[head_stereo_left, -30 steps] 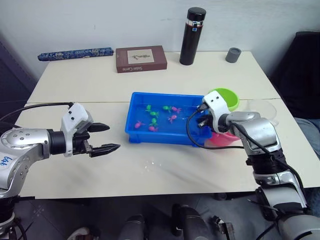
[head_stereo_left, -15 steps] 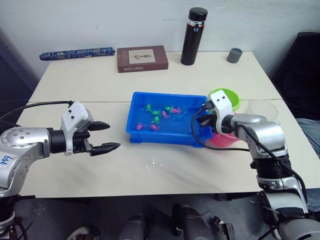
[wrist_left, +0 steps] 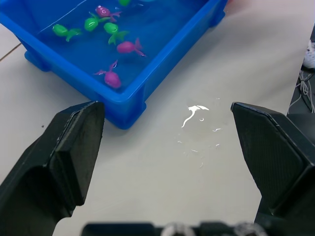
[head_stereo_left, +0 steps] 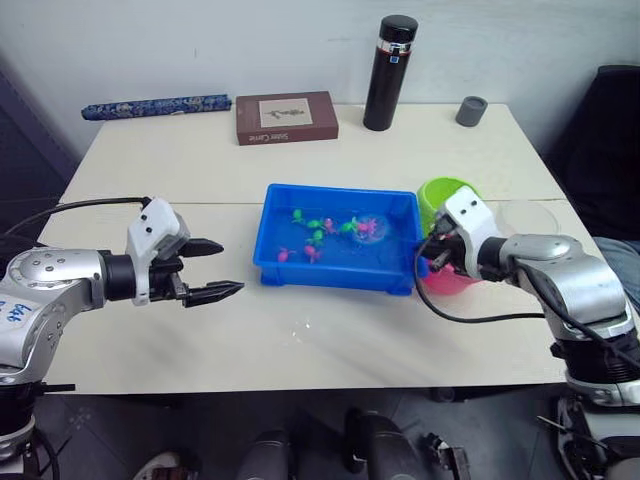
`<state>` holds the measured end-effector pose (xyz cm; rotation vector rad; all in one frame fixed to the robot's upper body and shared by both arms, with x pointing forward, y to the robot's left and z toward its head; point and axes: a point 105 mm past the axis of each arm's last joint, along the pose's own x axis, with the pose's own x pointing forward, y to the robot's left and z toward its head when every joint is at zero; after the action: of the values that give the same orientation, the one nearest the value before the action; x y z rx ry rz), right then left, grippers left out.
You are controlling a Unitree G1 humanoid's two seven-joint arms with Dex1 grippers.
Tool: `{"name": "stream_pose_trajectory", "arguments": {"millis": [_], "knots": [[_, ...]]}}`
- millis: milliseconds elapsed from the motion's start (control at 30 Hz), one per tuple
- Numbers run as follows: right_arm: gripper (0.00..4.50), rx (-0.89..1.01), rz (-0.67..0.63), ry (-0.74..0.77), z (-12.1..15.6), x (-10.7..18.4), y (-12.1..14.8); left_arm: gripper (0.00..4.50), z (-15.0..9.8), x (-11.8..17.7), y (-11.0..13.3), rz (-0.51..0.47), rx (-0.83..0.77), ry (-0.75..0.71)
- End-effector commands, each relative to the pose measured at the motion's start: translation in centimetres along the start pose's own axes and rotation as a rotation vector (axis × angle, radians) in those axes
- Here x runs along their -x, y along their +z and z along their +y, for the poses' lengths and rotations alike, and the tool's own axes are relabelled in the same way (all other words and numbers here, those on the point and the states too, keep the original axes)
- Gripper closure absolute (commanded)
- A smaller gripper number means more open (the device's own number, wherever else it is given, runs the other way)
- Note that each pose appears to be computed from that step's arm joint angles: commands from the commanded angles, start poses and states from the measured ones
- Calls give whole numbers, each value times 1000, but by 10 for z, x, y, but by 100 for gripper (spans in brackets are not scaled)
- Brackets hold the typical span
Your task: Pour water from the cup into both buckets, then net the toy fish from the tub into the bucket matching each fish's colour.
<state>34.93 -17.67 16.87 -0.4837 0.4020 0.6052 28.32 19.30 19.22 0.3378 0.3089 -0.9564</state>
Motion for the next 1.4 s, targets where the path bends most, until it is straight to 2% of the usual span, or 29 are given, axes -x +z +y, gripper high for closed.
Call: {"name": "stream_pose_trajectory", "arguments": {"millis": [33,267,333,433,567,867,1200,1400], "knots": [[450,80,-39,-25,-4,6,10,7,0,-1,9,-30,-37,-5],[450,71,-78,-27,-8,10,17,7,1,-3,8,-31,-37,-8],[450,137,-70,-18,-5,10,16,7,1,-3,9,-32,-39,-8],[450,248,7,-31,-5,6,0,7,1,-5,10,-35,-42,-9],[450,168,-26,-61,-12,6,7,7,1,-4,10,-36,-40,-10],[450,171,-40,-104,-19,6,11,7,1,-4,10,-36,-41,-7],[450,269,-42,-165,-24,1,14,7,2,-6,11,-38,-46,-9],[450,330,-50,-151,-22,0,14,7,2,-6,12,-40,-45,-8]]}}
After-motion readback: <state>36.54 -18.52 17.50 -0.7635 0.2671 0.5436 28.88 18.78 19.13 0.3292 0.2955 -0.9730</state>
